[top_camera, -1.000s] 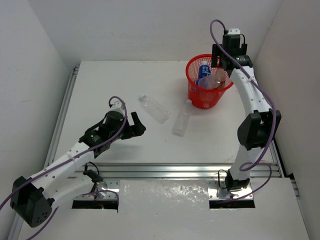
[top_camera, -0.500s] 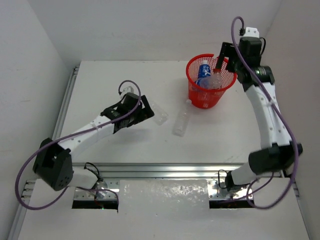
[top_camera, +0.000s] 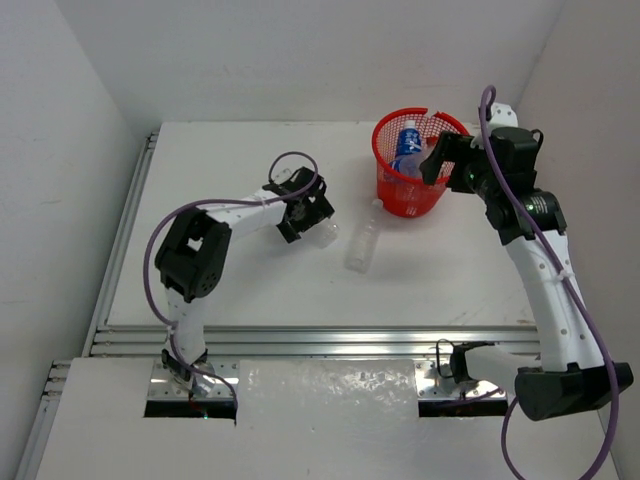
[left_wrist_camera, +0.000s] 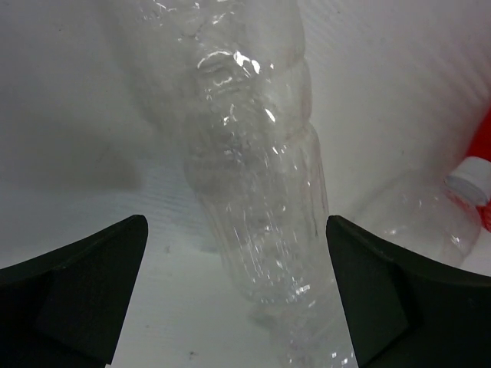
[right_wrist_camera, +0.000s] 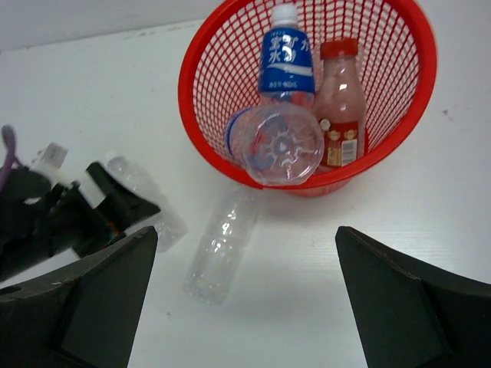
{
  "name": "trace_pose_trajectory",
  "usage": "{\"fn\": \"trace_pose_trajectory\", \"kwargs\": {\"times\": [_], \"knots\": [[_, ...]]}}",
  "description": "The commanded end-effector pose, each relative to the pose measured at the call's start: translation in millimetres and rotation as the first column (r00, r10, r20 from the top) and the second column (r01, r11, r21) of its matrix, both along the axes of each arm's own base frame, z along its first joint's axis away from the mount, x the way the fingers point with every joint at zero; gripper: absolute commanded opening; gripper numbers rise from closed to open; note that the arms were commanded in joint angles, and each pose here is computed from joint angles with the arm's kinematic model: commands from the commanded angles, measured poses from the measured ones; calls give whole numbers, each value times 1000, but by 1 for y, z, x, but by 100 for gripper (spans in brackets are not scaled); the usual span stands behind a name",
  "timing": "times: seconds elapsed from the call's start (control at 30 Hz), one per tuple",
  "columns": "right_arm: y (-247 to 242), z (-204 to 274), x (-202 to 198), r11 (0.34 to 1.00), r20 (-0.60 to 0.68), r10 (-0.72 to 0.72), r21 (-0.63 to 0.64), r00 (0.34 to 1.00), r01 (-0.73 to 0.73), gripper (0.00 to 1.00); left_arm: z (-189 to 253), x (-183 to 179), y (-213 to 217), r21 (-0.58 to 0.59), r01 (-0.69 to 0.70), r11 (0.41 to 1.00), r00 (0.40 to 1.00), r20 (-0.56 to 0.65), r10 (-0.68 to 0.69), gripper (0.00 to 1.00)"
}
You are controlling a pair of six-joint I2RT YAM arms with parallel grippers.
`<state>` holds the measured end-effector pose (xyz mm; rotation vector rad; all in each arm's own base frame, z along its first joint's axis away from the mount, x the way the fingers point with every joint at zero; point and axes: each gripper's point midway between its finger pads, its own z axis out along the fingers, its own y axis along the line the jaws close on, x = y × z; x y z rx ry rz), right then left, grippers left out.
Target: Put the plastic bottles in the bin
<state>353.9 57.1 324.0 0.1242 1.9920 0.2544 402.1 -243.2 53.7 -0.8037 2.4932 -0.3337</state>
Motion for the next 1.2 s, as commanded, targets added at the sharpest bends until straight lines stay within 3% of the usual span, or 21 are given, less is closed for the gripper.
{"fn": "trace_pose_trajectory", "kwargs": {"times": [0.0, 0.1, 0.13, 0.17, 0.23, 0.27, 0.33, 0.37, 0.4, 0.43, 0.47, 0.53, 0.6, 0.67, 0.73, 0.77, 0.9, 1.07, 1.1, 1.13, 1.17], "knots": [[17, 9, -10, 996, 47, 81, 44, 996, -83, 99, -9, 17, 2, -1, -82, 997, 997, -5, 82, 100], [26, 1, -16, 991, 37, 121, 54, 992, -123, 99, -26, 18, 10, 41, -109, 993, 994, -15, 109, 88], [31, -4, -18, 988, 27, 140, 64, 990, -141, 99, -30, 18, 13, 48, -111, 993, 994, -14, 112, 76], [37, -5, -20, 983, 29, 168, 72, 985, -170, 99, -31, 20, 14, 35, -113, 993, 994, -2, 113, 33], [65, -6, -27, 951, 38, 287, 106, 957, -289, 99, -33, 9, 21, 36, -103, 994, 995, -2, 103, 5], [79, -2, -30, 928, 59, 348, 119, 936, -352, 99, -31, 4, 25, 42, -95, 995, 996, 8, 94, 3], [120, -2, -48, 823, 74, 531, 193, 844, -534, 99, -7, -9, 28, 29, -32, 999, 995, 94, 29, 0], [146, 12, -65, 705, 135, 652, 252, 746, -663, 99, 12, -26, 35, 17, 6, 1000, 987, 158, -8, 0], [157, 13, -70, 648, 151, 696, 289, 702, -705, 99, 24, -34, 33, 36, 97, 995, 970, 218, -103, 0], [170, 22, -76, 587, 193, 728, 320, 658, -743, 99, 87, -30, 18, -40, 167, 985, 894, 427, -134, 0], [178, 24, -82, 544, 212, 754, 329, 622, -772, 99, 83, -49, 22, -32, 229, 973, 863, 470, -188, 0], [198, 26, -89, 501, 234, 780, 322, 580, -803, 99, 134, -81, 10, -19, 447, 894, 656, 687, -313, 0], [210, 26, -90, 485, 241, 790, 318, 564, -815, 99, 172, -113, -5, 50, 614, 788, 431, 815, -388, 0], [230, 26, -95, 441, 258, 808, 333, 530, -833, 99, 195, -143, -7, 105, 697, 710, 282, 869, -406, 0], [246, 29, -93, 453, 307, 784, 311, 540, -835, 99, 216, -173, -16, 137, 784, 606, 150, 905, -399, 0], [250, 29, -94, 454, 315, 778, 314, 543, -834, 99, 216, -187, -20, 129, 826, 549, 119, 911, -394, 0], [273, 27, -99, 490, 308, 769, 276, 559, -827, 99, 243, -214, -22, 155, 871, 466, 3, 947, -322, 0], [282, 33, -107, 451, 336, 783, 271, 523, -850, 96, 253, -228, -28, 166, 912, 375, -42, 948, -317, 2], [283, 36, -107, 446, 349, 784, 259, 513, -857, 83, 253, -229, -30, 169, 918, 359, -50, 947, -318, 3], [284, 36, -107, 441, 354, 788, 249, 505, -862, 62, 253, -231, -31, 166, 924, 344, -49, 945, -323, 11], [283, 34, -106, 448, 345, 788, 245, 509, -860, 32, 252, -228, -32, 160, 923, 350, -39, 944, -328, 22]]}}
